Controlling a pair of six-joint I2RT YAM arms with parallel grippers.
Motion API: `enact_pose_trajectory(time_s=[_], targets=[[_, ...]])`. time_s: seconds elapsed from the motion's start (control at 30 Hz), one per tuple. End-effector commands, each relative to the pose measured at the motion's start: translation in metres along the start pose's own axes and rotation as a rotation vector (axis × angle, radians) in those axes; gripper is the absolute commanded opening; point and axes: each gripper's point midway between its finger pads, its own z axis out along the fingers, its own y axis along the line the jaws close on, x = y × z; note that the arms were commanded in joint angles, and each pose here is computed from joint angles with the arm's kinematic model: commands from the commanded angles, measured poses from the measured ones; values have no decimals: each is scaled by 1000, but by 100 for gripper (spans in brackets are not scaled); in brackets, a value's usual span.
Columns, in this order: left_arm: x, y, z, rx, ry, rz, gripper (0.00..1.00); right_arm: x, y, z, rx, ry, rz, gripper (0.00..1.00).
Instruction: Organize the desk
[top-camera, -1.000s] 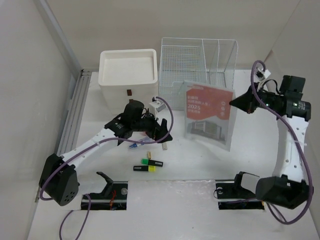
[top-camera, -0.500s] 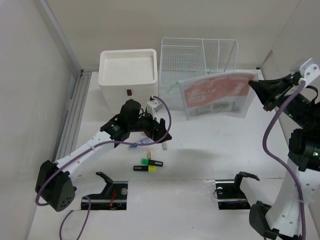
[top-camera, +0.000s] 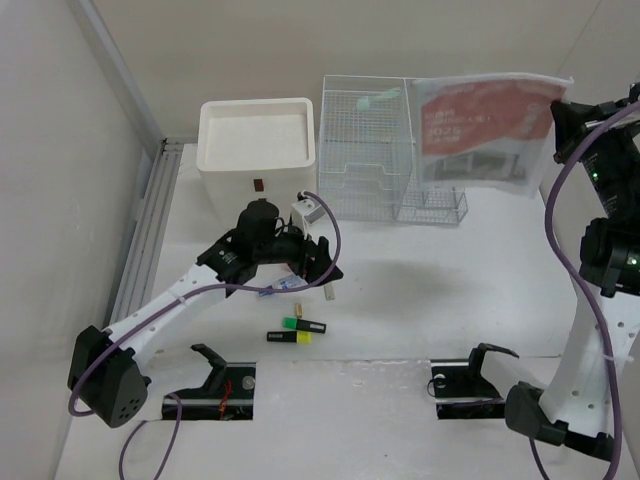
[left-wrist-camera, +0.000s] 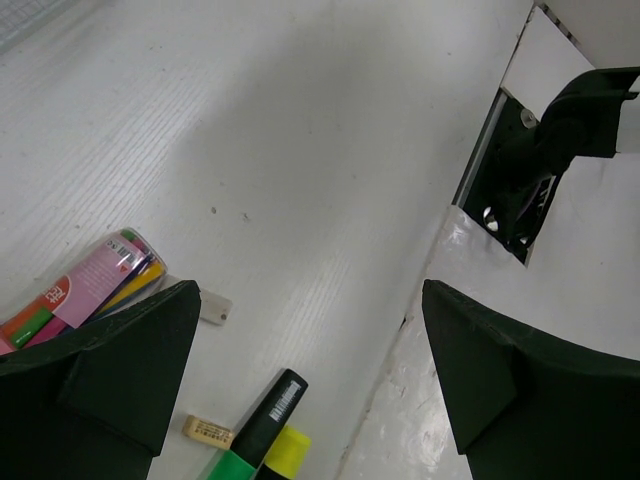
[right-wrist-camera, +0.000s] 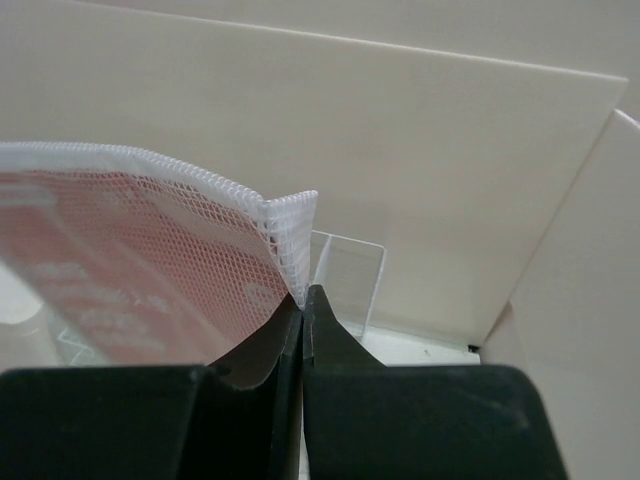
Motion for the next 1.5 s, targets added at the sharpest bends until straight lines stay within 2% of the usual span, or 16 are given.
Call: enact_pose_trajectory(time_s=[0.0,0.37,0.63,0.93,1.47], targets=[[-18,-12,-7,27,-51,57,91,-50,-18,-5,119,-154,-60,0],[-19,-14,-9,28,-59,62,91,-25,-40,11,197,-150,-11,0],[-19,-14,-9,28,-59,62,91,9,-63,20,315,-156,162,0],[-18,-12,-7,27,-51,57,91,33,-67,33,319,-154,282,0],[-14,-11,-7,26,-44,52,91,82,-64,61,416,-130,332,0]])
